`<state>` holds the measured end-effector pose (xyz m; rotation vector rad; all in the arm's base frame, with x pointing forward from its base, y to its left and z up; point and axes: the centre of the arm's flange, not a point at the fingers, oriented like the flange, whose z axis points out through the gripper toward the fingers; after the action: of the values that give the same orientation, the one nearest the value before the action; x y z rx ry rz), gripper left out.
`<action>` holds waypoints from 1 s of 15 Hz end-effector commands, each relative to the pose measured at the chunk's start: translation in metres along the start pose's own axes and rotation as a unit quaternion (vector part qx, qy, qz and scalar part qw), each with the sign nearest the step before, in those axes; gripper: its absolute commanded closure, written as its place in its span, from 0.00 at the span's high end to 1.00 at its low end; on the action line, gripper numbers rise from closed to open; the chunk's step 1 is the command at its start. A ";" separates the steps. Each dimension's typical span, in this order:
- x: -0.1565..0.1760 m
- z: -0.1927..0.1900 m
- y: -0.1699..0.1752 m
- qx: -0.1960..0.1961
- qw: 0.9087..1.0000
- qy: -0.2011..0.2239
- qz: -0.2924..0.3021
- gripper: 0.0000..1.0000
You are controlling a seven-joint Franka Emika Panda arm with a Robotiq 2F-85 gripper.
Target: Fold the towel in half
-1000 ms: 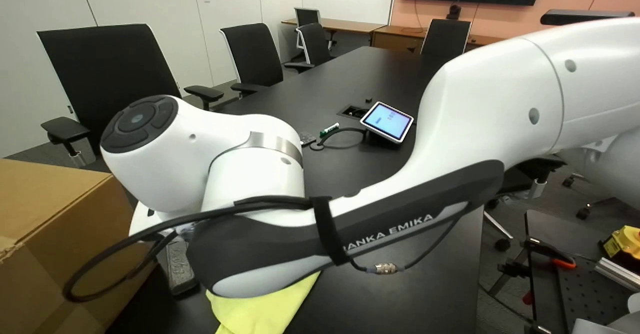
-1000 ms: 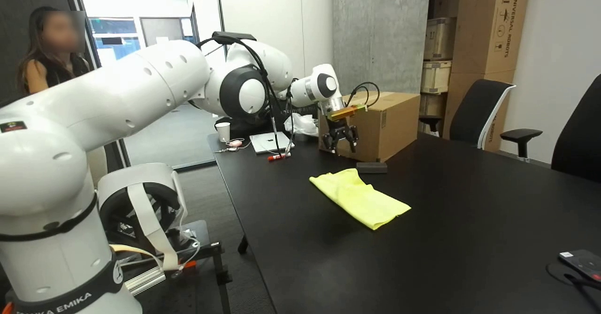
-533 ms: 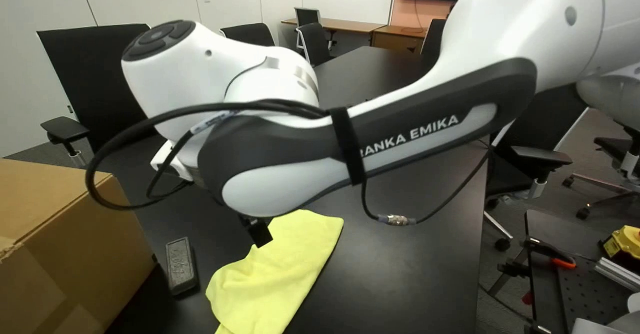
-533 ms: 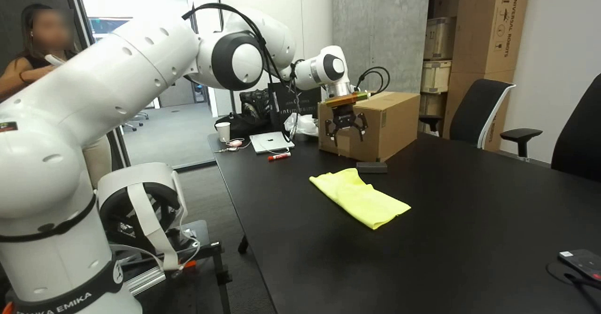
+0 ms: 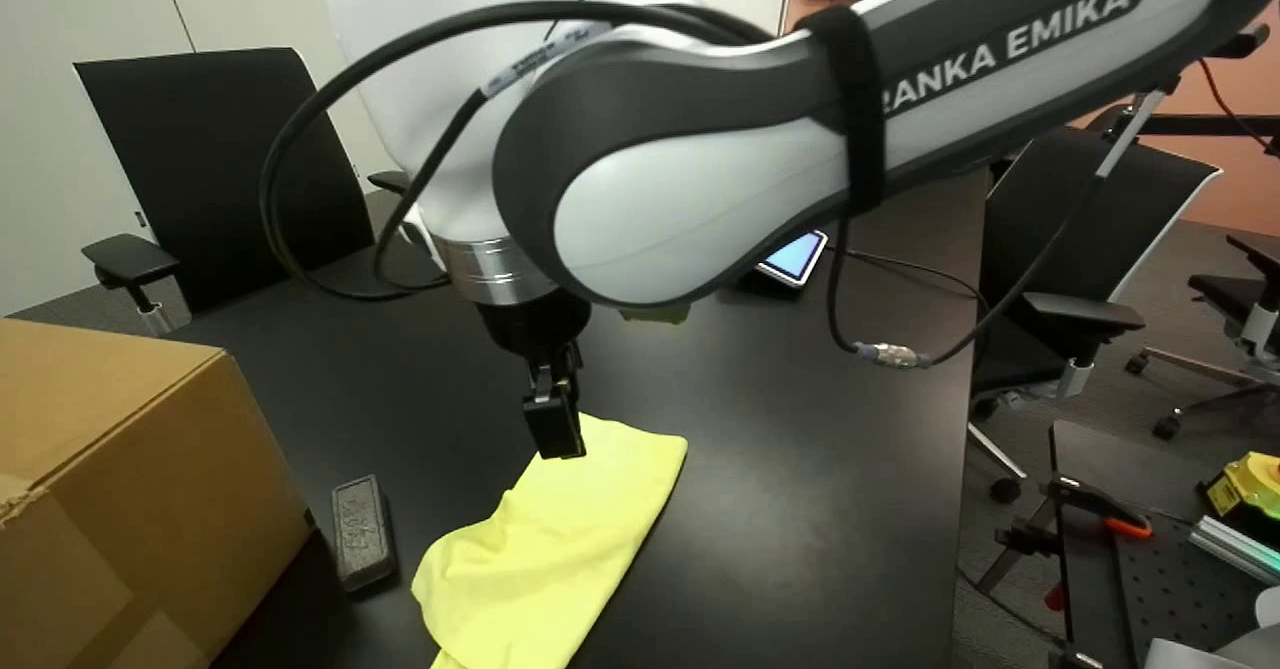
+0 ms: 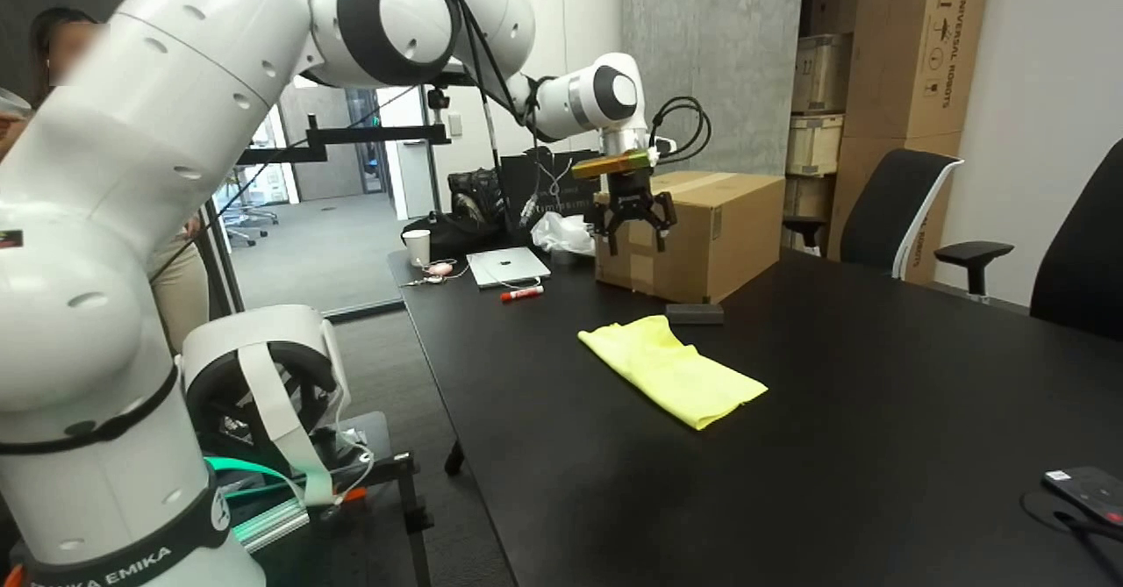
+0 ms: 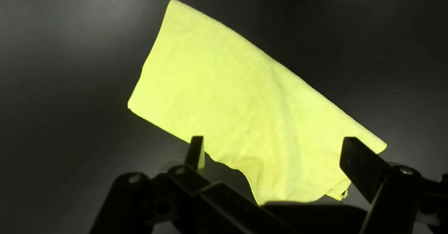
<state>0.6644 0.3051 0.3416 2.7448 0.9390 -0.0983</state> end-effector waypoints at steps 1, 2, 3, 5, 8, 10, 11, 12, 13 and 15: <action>-0.081 -0.005 -0.014 0.013 0.995 0.009 0.099 1.00; -0.089 -0.005 -0.015 0.014 0.992 0.010 0.125 1.00; -0.098 -0.005 -0.016 0.015 0.988 0.011 0.151 1.00; -0.115 -0.004 -0.016 0.023 0.979 0.012 0.201 1.00; -0.143 0.002 -0.018 0.040 0.964 0.011 0.262 1.00; -0.163 0.008 -0.018 0.048 0.955 0.013 0.293 1.00; -0.174 0.011 -0.018 0.052 0.951 0.015 0.304 1.00; -0.185 0.015 -0.017 0.054 0.948 0.016 0.314 1.00; -0.196 0.019 -0.017 0.057 0.946 0.018 0.320 1.00; -0.222 0.028 -0.015 0.061 0.947 0.020 0.316 1.00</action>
<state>0.5421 0.2178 0.3421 2.9832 0.0547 -0.0350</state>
